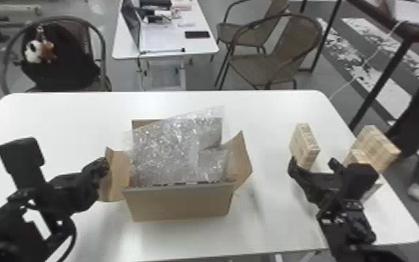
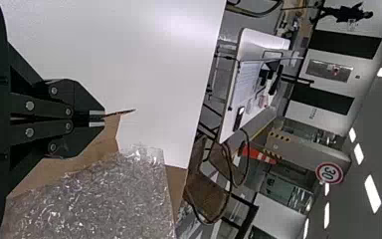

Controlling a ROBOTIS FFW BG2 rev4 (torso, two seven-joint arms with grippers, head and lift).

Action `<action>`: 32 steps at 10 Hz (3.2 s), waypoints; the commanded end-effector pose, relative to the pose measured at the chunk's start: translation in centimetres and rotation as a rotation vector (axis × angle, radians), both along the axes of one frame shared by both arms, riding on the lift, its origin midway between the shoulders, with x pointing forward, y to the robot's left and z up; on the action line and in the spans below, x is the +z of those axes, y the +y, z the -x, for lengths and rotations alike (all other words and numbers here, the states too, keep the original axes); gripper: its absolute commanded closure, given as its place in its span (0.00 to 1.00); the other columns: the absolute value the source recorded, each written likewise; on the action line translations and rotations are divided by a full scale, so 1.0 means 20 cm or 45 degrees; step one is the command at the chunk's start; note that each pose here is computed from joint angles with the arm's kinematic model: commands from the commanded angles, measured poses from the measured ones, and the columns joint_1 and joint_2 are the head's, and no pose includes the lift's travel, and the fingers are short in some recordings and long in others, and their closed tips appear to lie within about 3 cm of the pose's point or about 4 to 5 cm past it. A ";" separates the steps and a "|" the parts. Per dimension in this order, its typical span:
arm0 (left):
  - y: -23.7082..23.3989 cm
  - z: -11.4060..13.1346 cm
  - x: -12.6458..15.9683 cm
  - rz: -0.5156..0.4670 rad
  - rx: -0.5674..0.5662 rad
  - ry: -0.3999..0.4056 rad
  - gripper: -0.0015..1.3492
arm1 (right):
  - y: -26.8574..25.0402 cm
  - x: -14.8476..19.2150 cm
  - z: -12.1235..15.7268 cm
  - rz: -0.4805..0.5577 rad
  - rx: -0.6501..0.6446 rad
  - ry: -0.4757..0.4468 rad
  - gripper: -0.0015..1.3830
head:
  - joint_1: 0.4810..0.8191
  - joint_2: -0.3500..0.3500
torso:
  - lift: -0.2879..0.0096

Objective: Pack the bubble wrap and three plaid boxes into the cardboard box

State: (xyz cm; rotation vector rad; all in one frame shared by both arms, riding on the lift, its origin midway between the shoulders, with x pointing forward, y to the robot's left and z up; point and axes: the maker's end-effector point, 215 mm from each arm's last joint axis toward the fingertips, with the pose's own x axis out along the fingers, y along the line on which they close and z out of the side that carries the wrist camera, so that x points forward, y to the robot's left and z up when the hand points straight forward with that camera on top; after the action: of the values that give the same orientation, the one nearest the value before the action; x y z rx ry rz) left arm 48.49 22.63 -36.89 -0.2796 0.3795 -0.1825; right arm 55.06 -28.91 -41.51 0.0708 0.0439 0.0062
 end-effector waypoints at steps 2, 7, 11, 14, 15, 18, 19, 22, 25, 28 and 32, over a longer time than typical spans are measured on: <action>-0.01 0.00 0.01 0.008 -0.001 -0.005 0.90 | -0.01 -0.01 -0.06 -0.002 -0.006 -0.007 0.11 | 0.63 0.40 | 0.52; -0.02 0.00 -0.01 0.015 -0.007 -0.001 0.90 | 0.08 0.01 -0.09 -0.028 -0.008 -0.063 0.56 | 0.63 0.42 | 0.52; -0.02 0.01 -0.02 0.016 -0.006 0.009 0.90 | 0.05 0.05 0.00 -0.097 -0.079 -0.089 0.89 | 0.63 0.41 | 0.52; -0.02 0.00 -0.02 0.016 -0.004 0.007 0.90 | 0.25 0.33 0.01 -0.253 0.035 -0.206 0.89 | 0.63 0.42 | 0.52; -0.01 0.00 -0.02 0.015 -0.002 0.007 0.90 | 0.46 0.59 0.00 -0.303 0.182 -0.247 0.89 | 0.63 0.44 | 0.52; -0.03 -0.02 -0.01 -0.003 -0.009 0.001 0.90 | 0.86 1.27 0.00 -0.377 0.598 -0.136 0.89 | 0.63 0.60 | 0.52; -0.04 -0.02 -0.01 -0.005 -0.014 0.005 0.90 | 0.93 1.42 0.04 -0.406 0.687 -0.111 0.89 | 0.61 0.65 | 0.52; -0.05 -0.03 -0.01 -0.008 -0.021 0.002 0.90 | 1.22 1.31 0.18 -0.707 0.903 0.161 0.89 | 0.50 0.71 | 0.52; -0.05 -0.02 -0.01 -0.006 -0.020 0.005 0.90 | 1.30 1.09 0.22 -0.807 0.861 0.367 0.89 | 0.61 0.78 | 0.52; -0.06 -0.02 -0.02 -0.003 -0.025 0.011 0.90 | 1.34 0.93 0.25 -0.712 0.857 0.539 0.89 | 0.63 0.79 | 0.52; -0.07 -0.03 -0.02 -0.002 -0.028 0.007 0.90 | 1.31 0.58 0.32 -0.641 0.785 0.869 0.89 | 0.63 0.78 | 0.52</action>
State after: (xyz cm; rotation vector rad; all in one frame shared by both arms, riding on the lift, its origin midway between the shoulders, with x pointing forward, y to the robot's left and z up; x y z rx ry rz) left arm 48.99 21.38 -37.36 -0.2675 0.3914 -0.2012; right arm 49.29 -3.18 -28.57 0.5391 0.7011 0.6006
